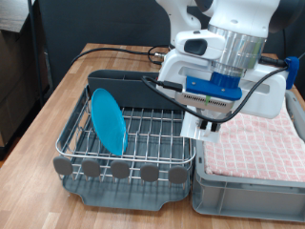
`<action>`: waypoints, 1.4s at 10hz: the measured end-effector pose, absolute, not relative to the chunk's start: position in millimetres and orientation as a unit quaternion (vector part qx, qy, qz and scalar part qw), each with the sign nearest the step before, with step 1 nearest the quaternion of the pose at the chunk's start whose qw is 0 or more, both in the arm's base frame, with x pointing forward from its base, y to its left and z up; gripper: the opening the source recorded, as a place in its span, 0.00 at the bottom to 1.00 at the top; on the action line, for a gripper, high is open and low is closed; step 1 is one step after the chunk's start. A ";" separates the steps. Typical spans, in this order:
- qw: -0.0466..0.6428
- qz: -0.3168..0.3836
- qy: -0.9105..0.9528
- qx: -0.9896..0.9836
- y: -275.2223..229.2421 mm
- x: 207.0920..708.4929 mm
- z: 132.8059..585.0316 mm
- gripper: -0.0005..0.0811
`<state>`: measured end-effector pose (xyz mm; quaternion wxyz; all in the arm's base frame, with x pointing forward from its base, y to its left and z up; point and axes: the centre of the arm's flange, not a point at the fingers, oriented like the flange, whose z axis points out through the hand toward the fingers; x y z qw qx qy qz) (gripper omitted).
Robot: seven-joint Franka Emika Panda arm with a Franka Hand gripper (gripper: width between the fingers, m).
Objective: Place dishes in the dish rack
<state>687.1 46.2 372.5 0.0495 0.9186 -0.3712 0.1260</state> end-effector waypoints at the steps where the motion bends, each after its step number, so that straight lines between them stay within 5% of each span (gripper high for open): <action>1: 0.053 0.121 -0.371 0.919 46.6 689.9 364.6 0.10; 14: 0.060 0.109 -0.371 0.920 13.5 706.8 303.5 0.10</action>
